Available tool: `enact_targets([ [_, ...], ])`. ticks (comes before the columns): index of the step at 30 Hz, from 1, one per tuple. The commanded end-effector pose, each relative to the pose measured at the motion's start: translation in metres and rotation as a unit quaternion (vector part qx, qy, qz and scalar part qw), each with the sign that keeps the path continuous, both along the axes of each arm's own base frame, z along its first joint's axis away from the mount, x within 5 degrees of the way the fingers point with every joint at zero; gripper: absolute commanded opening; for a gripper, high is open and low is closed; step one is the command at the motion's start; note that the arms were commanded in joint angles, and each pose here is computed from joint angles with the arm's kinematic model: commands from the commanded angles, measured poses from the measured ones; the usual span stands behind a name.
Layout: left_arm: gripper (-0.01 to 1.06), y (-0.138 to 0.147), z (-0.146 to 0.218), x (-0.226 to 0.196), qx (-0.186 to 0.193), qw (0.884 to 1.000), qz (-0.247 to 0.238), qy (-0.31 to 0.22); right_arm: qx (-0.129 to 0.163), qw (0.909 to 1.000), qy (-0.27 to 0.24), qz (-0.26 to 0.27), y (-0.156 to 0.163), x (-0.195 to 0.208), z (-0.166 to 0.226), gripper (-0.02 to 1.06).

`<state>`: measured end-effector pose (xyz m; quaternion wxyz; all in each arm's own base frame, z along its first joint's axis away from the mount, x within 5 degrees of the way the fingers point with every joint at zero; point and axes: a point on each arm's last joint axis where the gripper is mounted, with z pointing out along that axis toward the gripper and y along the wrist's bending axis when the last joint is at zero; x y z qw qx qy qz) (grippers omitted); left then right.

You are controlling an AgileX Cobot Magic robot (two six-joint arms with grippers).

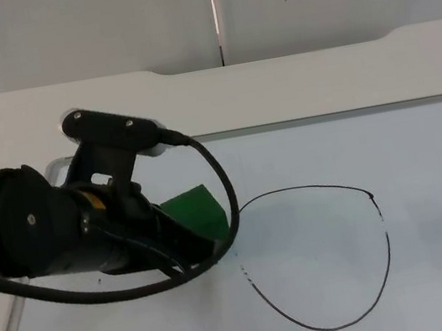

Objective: Push the two cubes into the marked area.

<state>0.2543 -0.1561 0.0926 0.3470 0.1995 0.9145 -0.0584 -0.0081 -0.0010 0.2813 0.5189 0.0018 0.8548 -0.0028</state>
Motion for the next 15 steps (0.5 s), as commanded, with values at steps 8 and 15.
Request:
enact_targets([
  [8,0.0,-0.0024,0.0041,0.0046,-0.003,0.999,-0.009,-0.031,0.0,1.0,-0.002,-0.005,-0.0002,0.0007,-0.0013,1.05],
  [15,0.0,-0.0035,0.0059,0.006,-0.001,0.999,-0.021,-0.047,0.0,1.0,-0.002,-0.005,-0.0002,0.0007,-0.0013,1.05],
])
